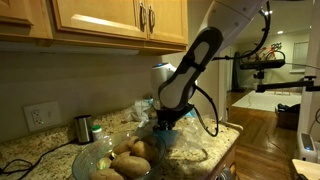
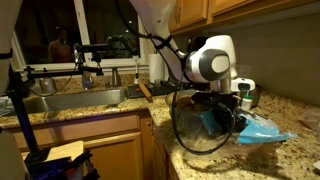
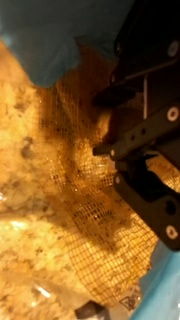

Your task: Remove a potato from the plastic bag and put it in the glass bowl

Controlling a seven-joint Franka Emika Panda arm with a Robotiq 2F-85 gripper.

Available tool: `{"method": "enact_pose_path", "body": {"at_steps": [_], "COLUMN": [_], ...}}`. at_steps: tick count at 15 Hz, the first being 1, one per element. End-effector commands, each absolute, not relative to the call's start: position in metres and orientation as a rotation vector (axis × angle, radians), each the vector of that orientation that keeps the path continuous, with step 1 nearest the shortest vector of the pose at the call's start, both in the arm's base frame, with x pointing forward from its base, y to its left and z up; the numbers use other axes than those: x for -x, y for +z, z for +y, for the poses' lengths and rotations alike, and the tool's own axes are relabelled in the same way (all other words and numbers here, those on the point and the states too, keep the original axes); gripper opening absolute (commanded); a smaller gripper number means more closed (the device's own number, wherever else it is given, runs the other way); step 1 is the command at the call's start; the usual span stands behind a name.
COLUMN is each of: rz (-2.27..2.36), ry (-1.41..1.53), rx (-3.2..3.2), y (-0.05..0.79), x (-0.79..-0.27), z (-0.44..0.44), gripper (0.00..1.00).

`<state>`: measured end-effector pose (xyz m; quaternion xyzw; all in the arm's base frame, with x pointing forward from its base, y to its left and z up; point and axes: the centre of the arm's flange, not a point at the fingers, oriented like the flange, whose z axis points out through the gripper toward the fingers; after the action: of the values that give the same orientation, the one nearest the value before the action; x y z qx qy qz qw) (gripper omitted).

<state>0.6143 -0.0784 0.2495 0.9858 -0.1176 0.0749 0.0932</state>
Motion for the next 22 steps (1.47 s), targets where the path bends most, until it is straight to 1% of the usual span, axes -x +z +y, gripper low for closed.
{"method": "enact_pose_path", "body": {"at_steps": [1,5,12,13,14,19,22], "rz": [-0.278,-0.194,-0.184,-0.191,-0.195,-0.176,-0.142], "ry": [0.24,0.255,0.131,0.12,0.121,0.188,0.236], "rx": [-2.953,-2.94,-2.966,-2.962,-2.959,-2.913,-2.891], "y": [0.268,0.271,0.258,0.256,0.254,0.274,0.288], "x": [-0.583,-0.575,-0.549,-0.548,-0.548,-0.56,-0.569], "z": [-0.073,-0.074,-0.081,-0.083,-0.084,-0.093,-0.095], "gripper": [0.16,0.16,0.16,0.66,0.67,0.99,1.0]}}
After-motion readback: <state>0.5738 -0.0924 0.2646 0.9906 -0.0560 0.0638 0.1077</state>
